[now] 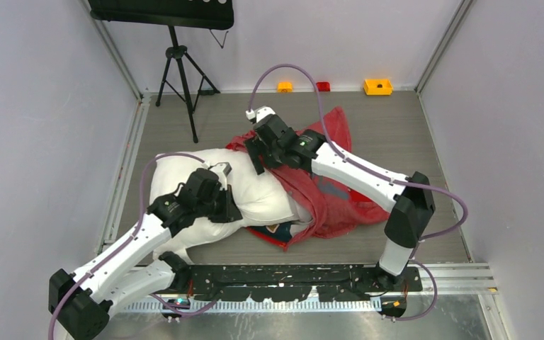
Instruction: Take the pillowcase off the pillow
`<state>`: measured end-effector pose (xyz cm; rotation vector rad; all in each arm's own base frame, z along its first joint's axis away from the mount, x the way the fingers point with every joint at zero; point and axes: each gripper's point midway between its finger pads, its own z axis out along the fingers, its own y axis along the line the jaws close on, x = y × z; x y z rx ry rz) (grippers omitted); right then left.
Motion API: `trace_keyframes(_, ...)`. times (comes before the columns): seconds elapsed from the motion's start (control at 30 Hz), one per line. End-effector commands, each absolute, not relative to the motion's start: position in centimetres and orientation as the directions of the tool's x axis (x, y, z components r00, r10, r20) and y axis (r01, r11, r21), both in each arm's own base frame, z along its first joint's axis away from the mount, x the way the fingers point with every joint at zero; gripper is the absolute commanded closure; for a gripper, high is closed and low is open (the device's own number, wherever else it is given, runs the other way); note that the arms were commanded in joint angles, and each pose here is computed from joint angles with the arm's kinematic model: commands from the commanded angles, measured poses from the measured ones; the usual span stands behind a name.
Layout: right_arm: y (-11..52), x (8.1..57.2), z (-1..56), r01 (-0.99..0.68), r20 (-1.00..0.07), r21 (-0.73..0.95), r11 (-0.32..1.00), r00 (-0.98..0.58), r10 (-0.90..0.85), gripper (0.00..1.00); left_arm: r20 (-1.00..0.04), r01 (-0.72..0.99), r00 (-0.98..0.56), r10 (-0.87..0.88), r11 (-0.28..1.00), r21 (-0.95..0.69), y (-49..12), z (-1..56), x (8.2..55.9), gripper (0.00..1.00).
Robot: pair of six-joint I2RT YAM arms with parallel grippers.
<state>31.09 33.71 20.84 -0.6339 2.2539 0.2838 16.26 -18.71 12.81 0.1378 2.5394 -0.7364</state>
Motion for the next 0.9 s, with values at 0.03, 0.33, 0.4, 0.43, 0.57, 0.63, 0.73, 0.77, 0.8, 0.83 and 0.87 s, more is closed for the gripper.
trace_keyframes(0.03,27.9,35.2,20.6,-0.293,-0.740,-0.170,0.941,-0.593,-0.318,0.41,-0.420,0.175,-0.906,-0.050,0.859,-0.482,-18.3,11.3,14.9,1.00)
trace_keyframes(0.33,12.4,39.4,20.1,0.109,-0.743,-0.136,0.985,-0.669,-0.028,0.49,-0.402,0.160,-0.914,-0.060,0.856,-0.492,-18.4,10.4,14.7,1.00)
trace_keyframes(0.4,8.7,40.0,19.8,0.218,-0.741,-0.110,0.970,-0.668,0.066,0.53,-0.395,0.158,-0.917,-0.059,0.854,-0.495,-18.6,10.4,14.7,1.00)
trace_keyframes(0.43,7.0,40.3,19.4,0.262,-0.735,-0.102,0.960,-0.669,0.105,0.54,-0.394,0.160,-0.917,-0.058,0.852,-0.498,-18.7,10.5,14.7,1.00)
trace_keyframes(0.57,3.1,40.8,18.9,0.373,-0.729,-0.086,0.924,-0.655,0.197,0.55,-0.395,0.164,-0.917,-0.058,0.849,-0.503,-18.8,10.9,14.7,1.00)
trace_keyframes(0.63,3.6,41.1,19.3,0.365,-0.733,-0.041,0.930,-0.644,0.221,0.56,-0.397,0.165,-0.916,-0.058,0.848,-0.504,-18.9,11.1,14.7,1.00)
trace_keyframes(0.73,6.4,41.6,20.0,0.271,-0.728,0.104,0.957,-0.635,0.259,0.71,-0.398,0.169,-0.916,-0.056,0.845,-0.508,-19.1,11.5,14.8,1.00)
trace_keyframes(0.77,7.7,41.7,20.5,0.226,-0.724,0.163,0.960,-0.634,0.272,0.77,-0.401,0.178,-0.915,-0.050,0.841,-0.511,-19.2,11.7,14.8,1.00)
trace_keyframes(0.8,8.7,41.7,20.9,0.187,-0.721,0.213,0.959,-0.632,0.283,0.83,-0.405,0.188,-0.914,-0.042,0.838,-0.512,-19.3,12.0,14.9,1.00)
trace_keyframes(0.83,9.8,41.6,21.2,0.146,-0.715,0.258,0.955,-0.636,0.291,0.89,-0.412,0.201,-0.911,-0.032,0.836,-0.510,-19.4,12.3,15.0,0.96)
trace_keyframes(0.87,10.6,41.5,21.6,0.116,-0.714,0.290,0.950,-0.634,0.296,0.94,-0.424,0.213,-0.905,-0.024,0.838,-0.503,-19.4,12.7,15.1,0.80)
